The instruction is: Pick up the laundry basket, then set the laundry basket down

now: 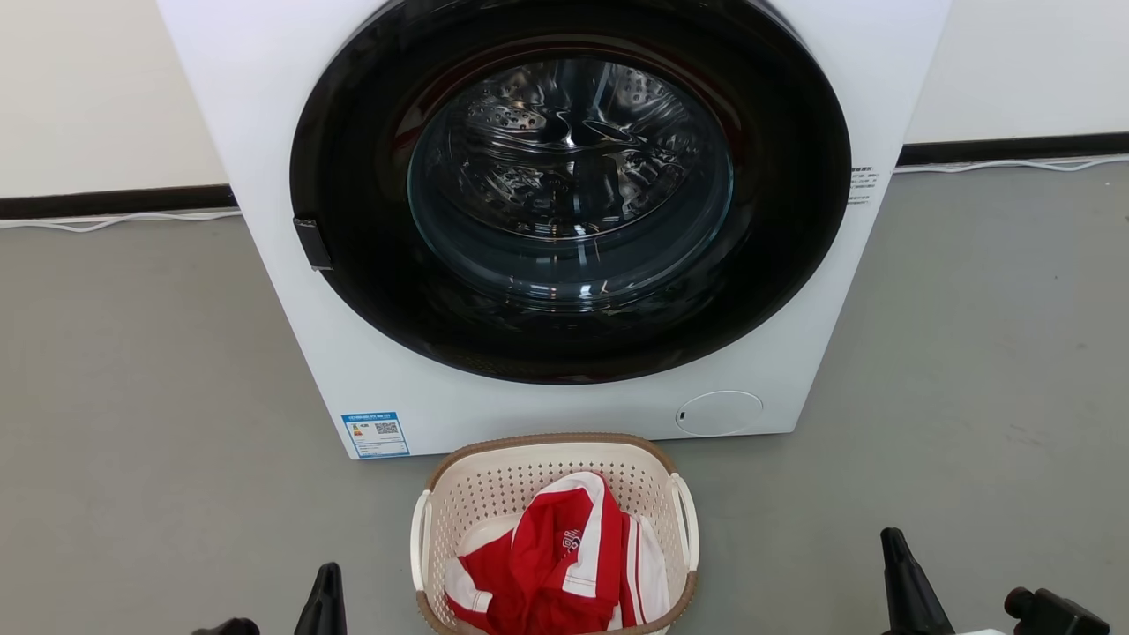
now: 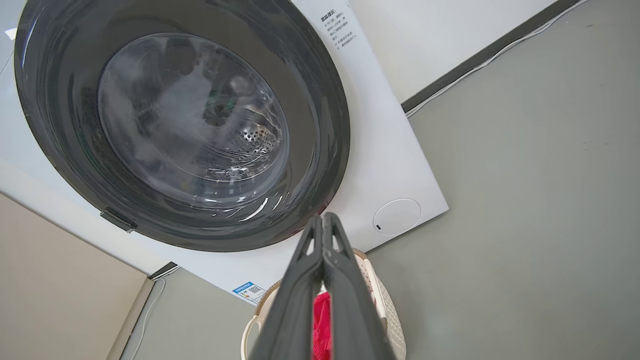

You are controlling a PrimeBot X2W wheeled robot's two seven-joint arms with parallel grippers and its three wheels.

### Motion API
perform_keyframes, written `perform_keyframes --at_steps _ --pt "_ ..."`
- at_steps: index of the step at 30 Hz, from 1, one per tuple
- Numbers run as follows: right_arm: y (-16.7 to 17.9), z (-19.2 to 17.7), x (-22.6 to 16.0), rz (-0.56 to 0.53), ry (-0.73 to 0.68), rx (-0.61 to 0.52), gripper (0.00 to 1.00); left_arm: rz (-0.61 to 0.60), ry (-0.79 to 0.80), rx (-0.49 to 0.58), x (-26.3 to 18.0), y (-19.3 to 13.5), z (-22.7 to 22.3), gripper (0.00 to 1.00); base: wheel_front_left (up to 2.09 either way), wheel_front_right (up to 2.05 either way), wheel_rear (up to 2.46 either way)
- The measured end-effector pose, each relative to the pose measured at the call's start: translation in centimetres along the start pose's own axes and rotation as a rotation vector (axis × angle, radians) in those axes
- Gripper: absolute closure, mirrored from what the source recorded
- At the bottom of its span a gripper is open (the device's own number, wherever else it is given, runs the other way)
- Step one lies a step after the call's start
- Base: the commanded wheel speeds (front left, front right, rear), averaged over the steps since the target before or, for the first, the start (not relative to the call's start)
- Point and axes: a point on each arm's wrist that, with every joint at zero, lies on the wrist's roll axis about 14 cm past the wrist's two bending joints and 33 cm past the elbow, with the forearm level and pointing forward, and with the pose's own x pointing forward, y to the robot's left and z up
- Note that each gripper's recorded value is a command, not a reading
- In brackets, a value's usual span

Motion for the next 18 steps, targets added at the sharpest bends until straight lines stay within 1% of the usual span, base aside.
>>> perform_keyframes --at_steps 18 --pt "-0.4 0.73 0.72 -0.027 -0.004 0.183 1.0 0.008 0.037 -0.208 0.92 0.31 -0.05 1.0 0.0 0.0 0.0"
